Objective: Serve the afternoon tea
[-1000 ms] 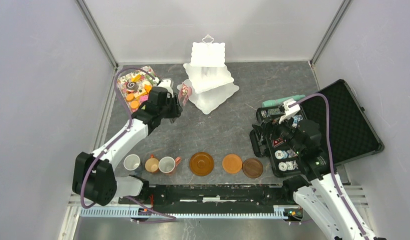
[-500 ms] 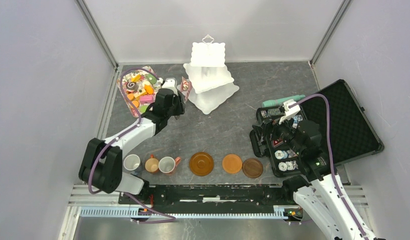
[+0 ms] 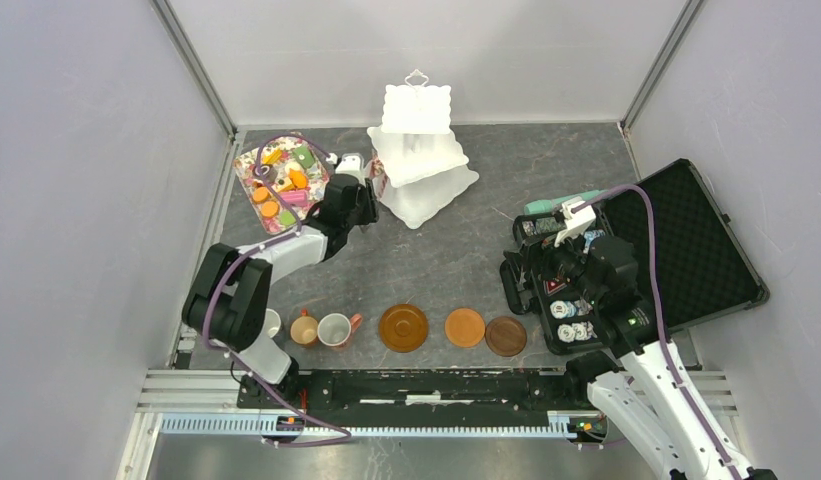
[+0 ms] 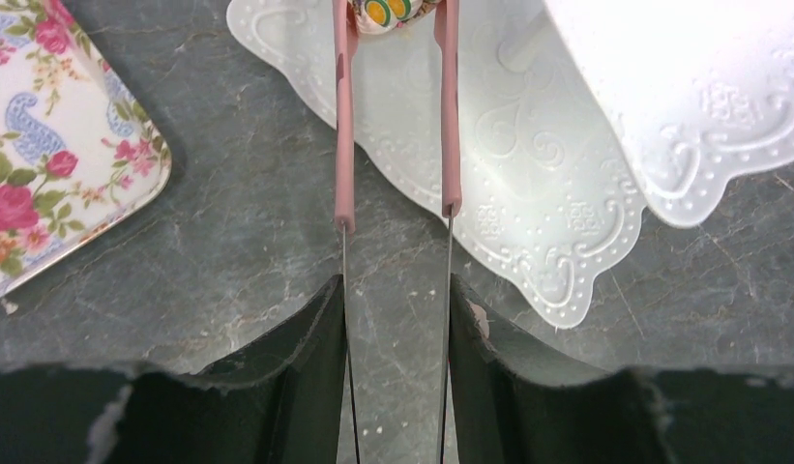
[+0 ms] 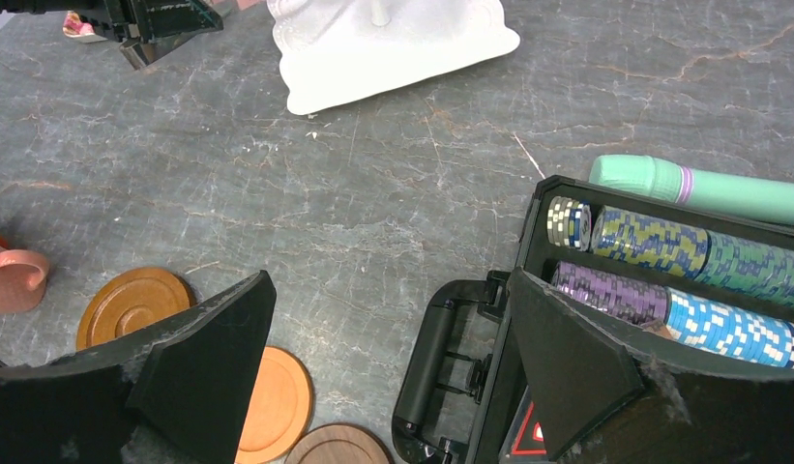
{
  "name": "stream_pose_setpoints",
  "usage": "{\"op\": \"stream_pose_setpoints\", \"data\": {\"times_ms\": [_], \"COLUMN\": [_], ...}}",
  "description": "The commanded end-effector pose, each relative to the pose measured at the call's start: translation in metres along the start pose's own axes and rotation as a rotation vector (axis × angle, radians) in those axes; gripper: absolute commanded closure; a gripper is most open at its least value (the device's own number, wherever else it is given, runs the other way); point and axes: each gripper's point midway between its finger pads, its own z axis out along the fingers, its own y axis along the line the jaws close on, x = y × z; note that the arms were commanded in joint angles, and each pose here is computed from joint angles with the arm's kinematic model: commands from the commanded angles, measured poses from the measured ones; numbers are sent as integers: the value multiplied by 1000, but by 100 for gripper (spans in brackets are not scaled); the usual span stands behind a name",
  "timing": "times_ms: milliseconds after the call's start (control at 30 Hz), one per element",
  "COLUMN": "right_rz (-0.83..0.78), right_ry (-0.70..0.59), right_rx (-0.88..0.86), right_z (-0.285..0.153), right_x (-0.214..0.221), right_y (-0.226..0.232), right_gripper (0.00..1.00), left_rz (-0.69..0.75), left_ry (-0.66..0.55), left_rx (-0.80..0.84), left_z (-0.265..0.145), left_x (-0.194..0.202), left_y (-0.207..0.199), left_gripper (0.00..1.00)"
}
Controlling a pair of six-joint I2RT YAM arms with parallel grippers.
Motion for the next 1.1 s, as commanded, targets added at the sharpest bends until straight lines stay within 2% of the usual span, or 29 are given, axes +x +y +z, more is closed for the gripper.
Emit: {"op": "stream_pose_setpoints", "data": {"times_ms": [0, 467, 1067], "right_rz": [-15, -14, -7], "right_ry": [-3, 20, 18], "right_rx": [22, 34, 20], "right_z": [1, 4, 9], "right_x": [1, 6, 5], "right_y": [-5, -8, -6], "right_gripper": [2, 2, 2], "left_rz": [-2, -28, 1], "left_ry": [-138, -130, -68], "left_rx": [49, 113, 126], "left_z": [16, 43, 51], "left_x": [-45, -46, -35], "left_y": [-18, -38, -43], "left_gripper": [79, 78, 66]}}
